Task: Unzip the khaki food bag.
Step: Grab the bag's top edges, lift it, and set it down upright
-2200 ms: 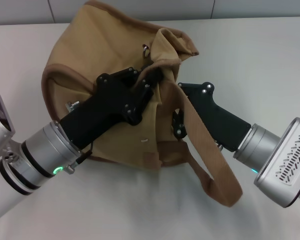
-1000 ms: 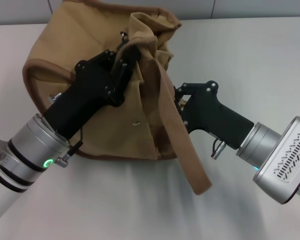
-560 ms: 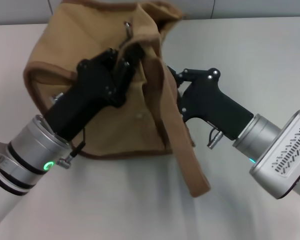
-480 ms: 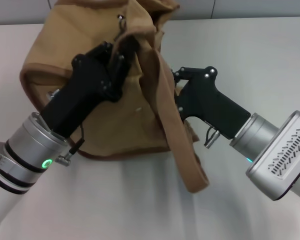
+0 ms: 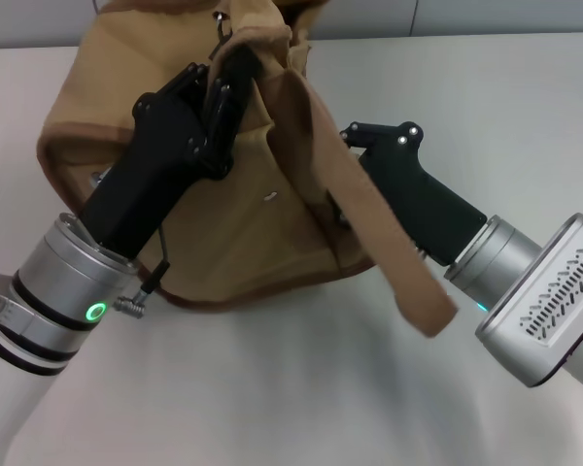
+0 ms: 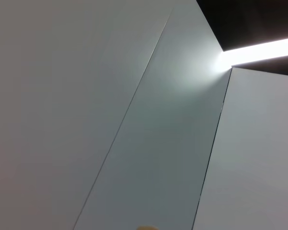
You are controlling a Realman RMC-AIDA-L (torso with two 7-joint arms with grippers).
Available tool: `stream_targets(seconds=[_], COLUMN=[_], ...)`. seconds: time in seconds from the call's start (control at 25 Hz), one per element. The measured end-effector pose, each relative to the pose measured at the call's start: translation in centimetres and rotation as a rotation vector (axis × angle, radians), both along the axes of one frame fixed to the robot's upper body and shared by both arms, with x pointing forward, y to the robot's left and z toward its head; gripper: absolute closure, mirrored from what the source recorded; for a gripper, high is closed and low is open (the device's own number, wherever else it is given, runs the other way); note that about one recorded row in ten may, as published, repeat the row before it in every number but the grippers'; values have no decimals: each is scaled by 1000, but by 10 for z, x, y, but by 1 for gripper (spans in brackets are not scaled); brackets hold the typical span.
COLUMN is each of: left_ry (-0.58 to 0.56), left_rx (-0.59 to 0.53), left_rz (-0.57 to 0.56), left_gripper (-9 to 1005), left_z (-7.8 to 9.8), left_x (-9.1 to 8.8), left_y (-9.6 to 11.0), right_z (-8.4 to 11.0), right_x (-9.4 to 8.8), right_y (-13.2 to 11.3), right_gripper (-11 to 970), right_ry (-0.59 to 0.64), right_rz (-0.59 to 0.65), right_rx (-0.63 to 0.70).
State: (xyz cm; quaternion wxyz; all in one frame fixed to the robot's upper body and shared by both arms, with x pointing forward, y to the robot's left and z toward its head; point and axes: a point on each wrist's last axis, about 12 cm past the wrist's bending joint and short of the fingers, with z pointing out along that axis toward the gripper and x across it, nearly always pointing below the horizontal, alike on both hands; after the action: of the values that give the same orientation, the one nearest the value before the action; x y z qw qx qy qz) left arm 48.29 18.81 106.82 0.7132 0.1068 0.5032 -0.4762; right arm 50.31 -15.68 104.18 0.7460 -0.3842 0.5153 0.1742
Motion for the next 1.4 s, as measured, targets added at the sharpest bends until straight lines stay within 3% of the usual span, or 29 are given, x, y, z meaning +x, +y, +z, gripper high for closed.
stream_targets(seconds=[0.28, 0.56, 0.92, 1.4], left_ry=[14, 38, 49, 62], left_rx=[-25, -12, -36, -55], left_rz=[-54, -86, -6, 3], left_gripper=[863, 858, 851, 842], left_z=[1, -1, -3, -4], left_x=[-5, -5, -6, -5], left_y=[-8, -15, -4, -1], right_z=[3, 13, 14, 5], right_x=[6, 10, 10, 12], right_y=[-3, 9, 16, 20], right_gripper=[921, 915, 908, 898], right_ry=[-1, -63, -70, -18], right_rz=[-47, -57, -20, -4], right_rx=[18, 33, 19, -61])
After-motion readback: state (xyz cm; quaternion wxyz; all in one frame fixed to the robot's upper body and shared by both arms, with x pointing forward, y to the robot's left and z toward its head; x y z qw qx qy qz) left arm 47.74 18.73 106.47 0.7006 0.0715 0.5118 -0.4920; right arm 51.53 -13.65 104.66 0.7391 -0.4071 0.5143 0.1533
